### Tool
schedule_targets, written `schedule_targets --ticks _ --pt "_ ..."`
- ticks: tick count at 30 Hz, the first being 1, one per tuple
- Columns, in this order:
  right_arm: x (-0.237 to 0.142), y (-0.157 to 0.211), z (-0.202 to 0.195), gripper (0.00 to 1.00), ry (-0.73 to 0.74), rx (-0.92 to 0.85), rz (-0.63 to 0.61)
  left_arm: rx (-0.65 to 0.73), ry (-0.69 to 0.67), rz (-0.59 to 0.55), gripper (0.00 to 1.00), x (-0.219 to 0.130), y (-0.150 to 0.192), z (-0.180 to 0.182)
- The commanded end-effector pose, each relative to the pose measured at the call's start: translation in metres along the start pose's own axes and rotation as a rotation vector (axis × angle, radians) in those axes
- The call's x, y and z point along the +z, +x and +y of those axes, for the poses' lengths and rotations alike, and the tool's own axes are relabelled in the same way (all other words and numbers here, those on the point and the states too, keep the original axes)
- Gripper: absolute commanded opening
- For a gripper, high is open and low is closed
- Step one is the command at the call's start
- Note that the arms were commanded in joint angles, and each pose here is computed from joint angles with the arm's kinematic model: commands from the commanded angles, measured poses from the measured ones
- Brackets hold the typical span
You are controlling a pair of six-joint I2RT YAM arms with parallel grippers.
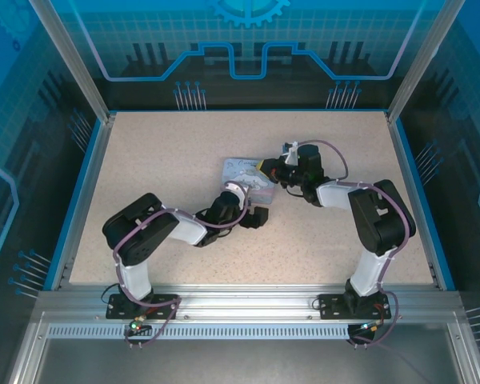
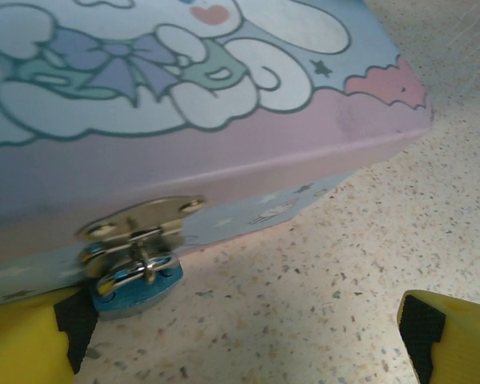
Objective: Unlock the padlock with the key
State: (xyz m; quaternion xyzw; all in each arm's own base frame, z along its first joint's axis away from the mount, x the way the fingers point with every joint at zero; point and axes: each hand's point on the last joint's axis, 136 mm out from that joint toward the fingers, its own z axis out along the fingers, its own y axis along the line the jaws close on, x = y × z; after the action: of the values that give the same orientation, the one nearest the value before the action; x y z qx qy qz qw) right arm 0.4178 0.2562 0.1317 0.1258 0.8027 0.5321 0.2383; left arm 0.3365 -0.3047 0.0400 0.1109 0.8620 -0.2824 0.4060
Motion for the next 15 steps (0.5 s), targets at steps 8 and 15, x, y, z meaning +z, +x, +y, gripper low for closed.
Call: schedule_targets --ticks 8,15 --pt "0.011 0.004 0.002 0.0 0.001 -0.027 0.037 -0.136 0.155 -0.01 0.99 0.0 -0.006 -0.024" --pt "0.012 0.006 -0.001 0.0 0.007 -0.021 0.042 -0.253 0.151 -0.036 0.99 0.007 -0.006 -0.008"
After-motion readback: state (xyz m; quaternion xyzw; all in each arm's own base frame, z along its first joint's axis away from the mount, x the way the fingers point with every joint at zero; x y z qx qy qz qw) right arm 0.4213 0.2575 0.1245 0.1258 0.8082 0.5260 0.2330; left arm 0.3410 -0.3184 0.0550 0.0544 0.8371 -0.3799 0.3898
